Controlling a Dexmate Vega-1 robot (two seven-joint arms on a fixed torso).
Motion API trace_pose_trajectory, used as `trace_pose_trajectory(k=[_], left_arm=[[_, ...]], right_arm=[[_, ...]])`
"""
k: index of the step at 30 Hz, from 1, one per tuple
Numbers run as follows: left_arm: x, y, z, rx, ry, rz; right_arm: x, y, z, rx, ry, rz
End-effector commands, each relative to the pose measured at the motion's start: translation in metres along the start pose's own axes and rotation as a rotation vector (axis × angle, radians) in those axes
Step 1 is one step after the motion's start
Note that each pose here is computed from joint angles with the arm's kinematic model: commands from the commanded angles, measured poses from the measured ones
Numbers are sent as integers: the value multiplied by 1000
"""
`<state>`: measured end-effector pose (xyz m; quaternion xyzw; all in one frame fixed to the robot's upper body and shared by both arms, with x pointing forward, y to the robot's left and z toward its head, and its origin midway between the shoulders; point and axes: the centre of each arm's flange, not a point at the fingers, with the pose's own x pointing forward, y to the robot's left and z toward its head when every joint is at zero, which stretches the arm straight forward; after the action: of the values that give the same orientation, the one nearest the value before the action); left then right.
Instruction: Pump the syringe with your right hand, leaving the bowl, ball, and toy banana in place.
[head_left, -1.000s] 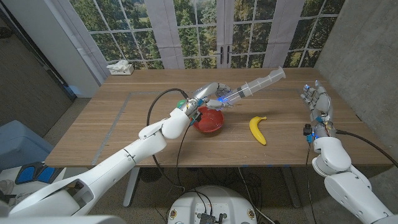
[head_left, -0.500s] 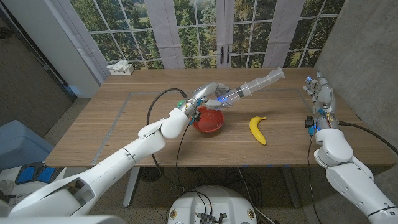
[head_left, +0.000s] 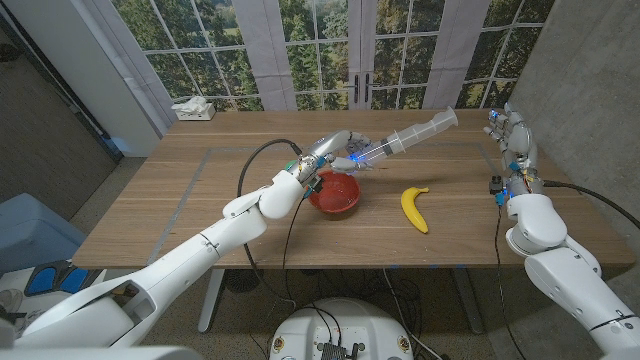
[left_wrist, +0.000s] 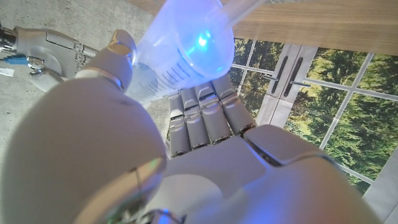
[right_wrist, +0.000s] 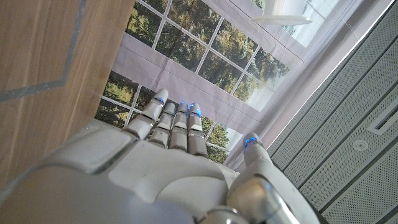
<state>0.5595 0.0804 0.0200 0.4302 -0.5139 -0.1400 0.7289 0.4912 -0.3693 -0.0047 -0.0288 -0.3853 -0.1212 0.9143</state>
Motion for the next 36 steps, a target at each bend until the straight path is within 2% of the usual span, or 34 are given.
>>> trace_pose_trajectory(k=[1, 17, 30, 36], left_arm=[[3, -2, 0, 4, -16, -9], [0, -5, 5, 4, -22, -10], [-3, -5, 8, 7, -29, -13], [-5, -5, 10, 8, -32, -11]], right_arm=[[15, 10, 17, -45, -34, 48], [26, 29, 43, -145, -71, 121], [32, 45, 57, -219, -72, 187], [34, 52, 62, -259, -69, 195]])
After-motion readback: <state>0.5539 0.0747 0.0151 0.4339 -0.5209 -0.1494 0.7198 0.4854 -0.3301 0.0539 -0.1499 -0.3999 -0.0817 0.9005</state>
